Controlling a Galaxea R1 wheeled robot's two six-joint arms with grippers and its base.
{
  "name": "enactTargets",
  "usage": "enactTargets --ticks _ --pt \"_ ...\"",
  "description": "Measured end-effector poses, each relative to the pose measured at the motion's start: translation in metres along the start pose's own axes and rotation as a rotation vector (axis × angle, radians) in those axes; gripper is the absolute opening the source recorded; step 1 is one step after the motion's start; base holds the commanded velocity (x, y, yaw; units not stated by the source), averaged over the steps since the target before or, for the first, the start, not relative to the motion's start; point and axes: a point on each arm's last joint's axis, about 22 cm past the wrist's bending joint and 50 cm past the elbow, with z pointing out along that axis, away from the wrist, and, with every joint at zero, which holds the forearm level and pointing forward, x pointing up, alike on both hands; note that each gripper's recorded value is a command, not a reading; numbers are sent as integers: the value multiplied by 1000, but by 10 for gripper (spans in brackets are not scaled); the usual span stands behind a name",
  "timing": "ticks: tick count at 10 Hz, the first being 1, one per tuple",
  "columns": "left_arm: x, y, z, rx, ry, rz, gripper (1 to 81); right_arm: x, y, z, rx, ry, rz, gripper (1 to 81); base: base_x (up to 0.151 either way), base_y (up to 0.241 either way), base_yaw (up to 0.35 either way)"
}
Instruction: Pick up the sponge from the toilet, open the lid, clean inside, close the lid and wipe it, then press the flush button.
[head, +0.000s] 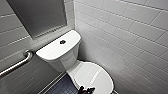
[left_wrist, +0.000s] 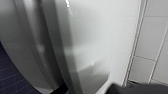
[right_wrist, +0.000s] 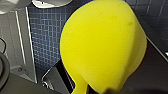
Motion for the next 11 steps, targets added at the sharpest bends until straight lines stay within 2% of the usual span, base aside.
enactTargets --ticks 2,5,11 --pt "-1 7 -5 -10 -20 -11 811 -1 -1 3 2 -1 0 10 0 0 0" --pt "9 9 -13 -15 -11 -38 811 -4 -4 6 8 -5 3 10 0 0 0" --pt "8 11 -12 -17 -18 -38 811 -5 -3 12 4 -3 1 10 0 0 0"
